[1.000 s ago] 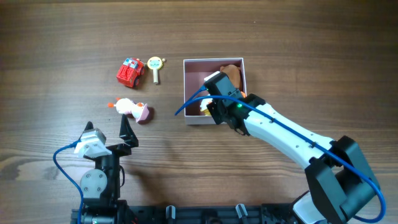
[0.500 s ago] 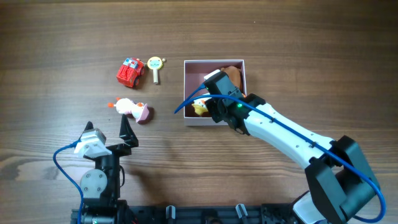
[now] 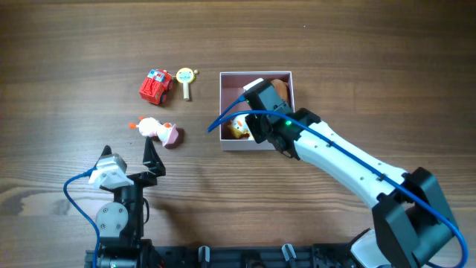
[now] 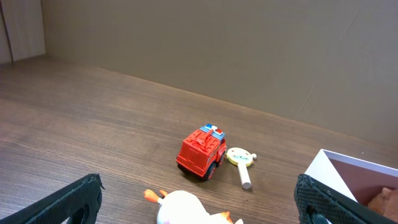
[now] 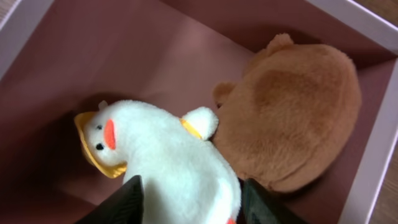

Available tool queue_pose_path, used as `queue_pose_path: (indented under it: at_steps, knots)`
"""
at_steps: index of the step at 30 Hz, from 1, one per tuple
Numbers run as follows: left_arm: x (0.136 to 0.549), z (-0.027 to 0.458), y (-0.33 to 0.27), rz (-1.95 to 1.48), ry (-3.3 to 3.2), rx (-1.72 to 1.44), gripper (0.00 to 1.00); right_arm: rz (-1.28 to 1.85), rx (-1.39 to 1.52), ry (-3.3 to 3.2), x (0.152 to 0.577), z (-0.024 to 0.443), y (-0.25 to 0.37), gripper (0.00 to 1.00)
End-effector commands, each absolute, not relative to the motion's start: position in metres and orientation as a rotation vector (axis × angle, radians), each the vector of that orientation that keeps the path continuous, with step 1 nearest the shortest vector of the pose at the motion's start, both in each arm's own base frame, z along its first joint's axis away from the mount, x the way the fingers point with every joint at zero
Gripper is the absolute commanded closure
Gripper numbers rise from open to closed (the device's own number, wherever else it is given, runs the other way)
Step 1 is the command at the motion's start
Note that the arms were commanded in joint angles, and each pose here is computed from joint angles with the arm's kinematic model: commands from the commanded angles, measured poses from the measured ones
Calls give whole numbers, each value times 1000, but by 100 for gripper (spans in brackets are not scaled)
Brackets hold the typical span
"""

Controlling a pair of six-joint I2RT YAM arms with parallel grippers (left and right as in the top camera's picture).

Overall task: Pack container
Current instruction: 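Lower the duck into the box, release, and lift the right gripper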

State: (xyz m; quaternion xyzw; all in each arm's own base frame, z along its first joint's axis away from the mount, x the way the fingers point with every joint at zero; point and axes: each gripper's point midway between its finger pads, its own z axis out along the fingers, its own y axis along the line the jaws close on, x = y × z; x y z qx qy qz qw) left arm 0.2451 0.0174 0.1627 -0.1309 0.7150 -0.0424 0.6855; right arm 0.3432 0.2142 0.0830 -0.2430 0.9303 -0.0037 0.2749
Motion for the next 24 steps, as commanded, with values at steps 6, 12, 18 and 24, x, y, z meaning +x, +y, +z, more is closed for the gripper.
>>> queue_pose_path:
  at_steps: [6,12,18,24]
  knots:
    - [246,161,15,-92,1607,-265,0,28,-343,2393,352,177,186,51]
    - [246,161,15,-92,1607,-265,0,-69,-154,2363,336,219,119,42]
    - [246,161,15,-92,1607,-265,0,-104,32,2402,328,224,69,27]
    - [246,161,15,-92,1607,-265,0,-121,57,2422,326,220,61,1]
